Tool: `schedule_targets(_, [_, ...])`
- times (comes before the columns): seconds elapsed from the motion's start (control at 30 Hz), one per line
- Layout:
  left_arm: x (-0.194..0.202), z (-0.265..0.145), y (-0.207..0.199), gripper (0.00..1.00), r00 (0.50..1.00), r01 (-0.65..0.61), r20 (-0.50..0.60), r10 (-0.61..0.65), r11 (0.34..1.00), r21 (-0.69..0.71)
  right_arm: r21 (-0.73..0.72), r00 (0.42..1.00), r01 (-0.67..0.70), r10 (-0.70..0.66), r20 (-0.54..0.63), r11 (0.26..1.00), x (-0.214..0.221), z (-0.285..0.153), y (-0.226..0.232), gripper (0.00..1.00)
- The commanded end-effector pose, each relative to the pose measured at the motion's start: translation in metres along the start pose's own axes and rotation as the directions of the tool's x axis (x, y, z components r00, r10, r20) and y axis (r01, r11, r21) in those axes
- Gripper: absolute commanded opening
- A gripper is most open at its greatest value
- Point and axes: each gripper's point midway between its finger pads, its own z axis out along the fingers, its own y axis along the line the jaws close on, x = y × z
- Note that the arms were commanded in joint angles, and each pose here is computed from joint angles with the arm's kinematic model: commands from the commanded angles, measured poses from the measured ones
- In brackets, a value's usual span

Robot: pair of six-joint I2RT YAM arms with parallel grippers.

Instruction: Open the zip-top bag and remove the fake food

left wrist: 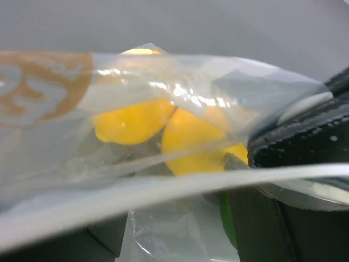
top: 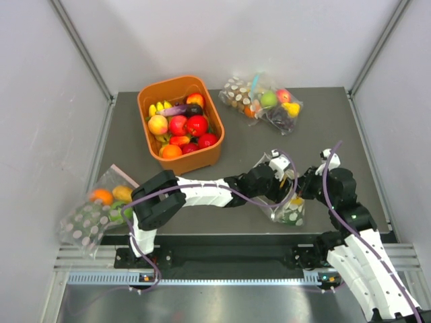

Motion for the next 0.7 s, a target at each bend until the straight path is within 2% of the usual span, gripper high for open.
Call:
schedule_targets(0.0, [-0.032,0.006,-0.005,0.71,0.995,0.007,0.098,-0.008,1.000,0.008,-0.073,0.999,-0.020,0.023,0.028,0.997,-0.012,-0.004,0.019,0.00])
schedule_targets(0.13, [-0.024,0.008,-0.012,0.75,0.997,0.023,0.074,-0.026,0.999,0.045,-0.088,0.999,-0.047,0.048,0.008,0.995,-0.001,0.002,0.016,0.00])
schedule_targets(0.2, [-0.037,0.004,-0.019,0.78,0.991,0.037,0.125,-0.047,0.996,0.082,-0.082,0.999,-0.052,0.052,0.006,0.995,0.001,0.004,0.014,0.00])
schedule_targets(0.37, [-0.029,0.011,-0.033,0.87,0.995,0.035,0.087,-0.049,0.987,0.158,-0.076,0.998,-0.058,0.059,0.011,0.995,0.002,0.005,0.012,0.00])
schedule_targets(0.43, [-0.026,0.013,-0.040,0.98,0.995,0.045,0.082,-0.062,0.979,0.198,-0.076,0.998,-0.059,0.059,0.005,0.995,0.003,0.006,0.012,0.00])
schedule_targets(0.67, [-0.019,0.027,-0.050,0.99,0.994,0.058,0.073,-0.079,0.964,0.261,-0.091,0.998,-0.062,0.063,0.006,0.994,0.004,0.005,0.014,0.00])
